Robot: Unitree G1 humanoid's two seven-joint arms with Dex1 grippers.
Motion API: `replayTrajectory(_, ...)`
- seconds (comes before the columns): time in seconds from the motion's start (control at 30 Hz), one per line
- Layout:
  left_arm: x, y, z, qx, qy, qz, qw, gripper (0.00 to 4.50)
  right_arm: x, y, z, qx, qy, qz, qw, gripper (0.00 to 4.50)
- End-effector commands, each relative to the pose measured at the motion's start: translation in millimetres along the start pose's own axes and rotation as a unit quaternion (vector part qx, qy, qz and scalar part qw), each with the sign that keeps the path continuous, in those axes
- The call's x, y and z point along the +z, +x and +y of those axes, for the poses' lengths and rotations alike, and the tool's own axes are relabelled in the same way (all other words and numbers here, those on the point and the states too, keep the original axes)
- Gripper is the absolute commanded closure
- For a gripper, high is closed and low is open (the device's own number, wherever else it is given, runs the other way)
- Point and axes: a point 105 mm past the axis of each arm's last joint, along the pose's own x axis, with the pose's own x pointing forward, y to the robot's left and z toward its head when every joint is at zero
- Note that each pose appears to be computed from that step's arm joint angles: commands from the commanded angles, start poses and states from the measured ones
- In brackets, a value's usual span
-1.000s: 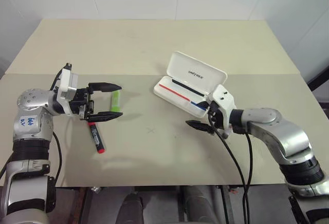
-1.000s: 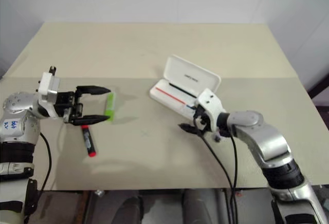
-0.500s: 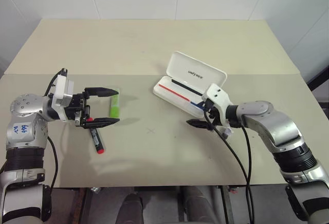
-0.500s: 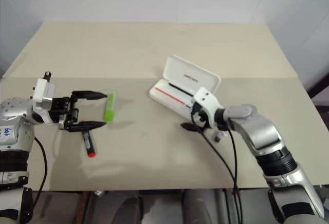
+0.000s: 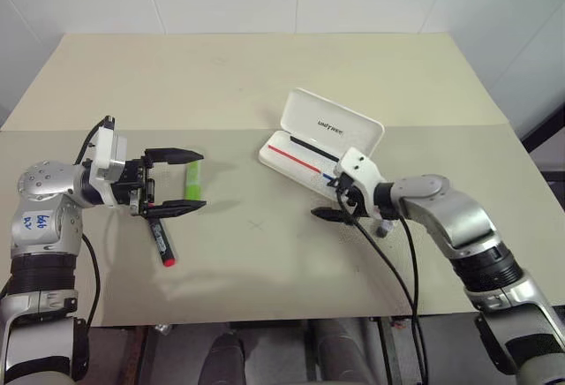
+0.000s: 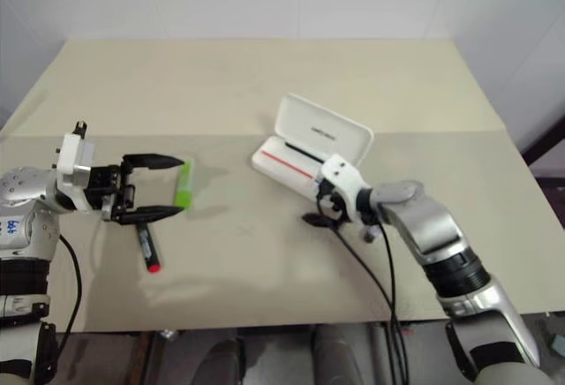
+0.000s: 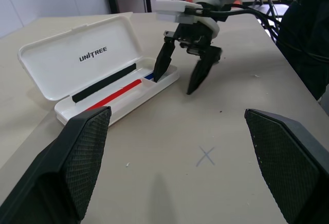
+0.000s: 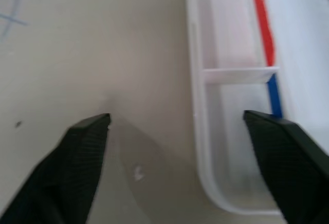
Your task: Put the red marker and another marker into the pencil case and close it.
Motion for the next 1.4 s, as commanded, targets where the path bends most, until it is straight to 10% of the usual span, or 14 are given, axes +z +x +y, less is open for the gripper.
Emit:
replayTrajectory(0.03, 12.4, -3.3, 0.3, 0.007, 0.03, -0.011, 0.999, 0.0, -7.3, -0.2, -10.4, -0.028, 0.003, 0.019, 0.999, 1.7)
replayTrajectory(0.33, 12.3, -3.4, 0.5, 0.014, 0.03, -0.012, 0.999, 0.0, 11.9, -9.5, -7.8, -0.021, -0.047, -0.02, 0.998, 4.45)
replayTrajectory(0.87, 7.2, -7.9, 12.8, 0.024, 0.03, -0.032, 0.999, 0.0, 13.6, -51.4, 78.7, 0.12, -0.264, -0.06, 0.955, 4.45)
replayTrajectory(1.4, -4.2, -9.7, 6.3, 0.039, 0.0, -0.022, 0.999, 0.0, -23.0, -25.8, 79.1, 0.12, -0.32, -0.013, 0.94, 4.45)
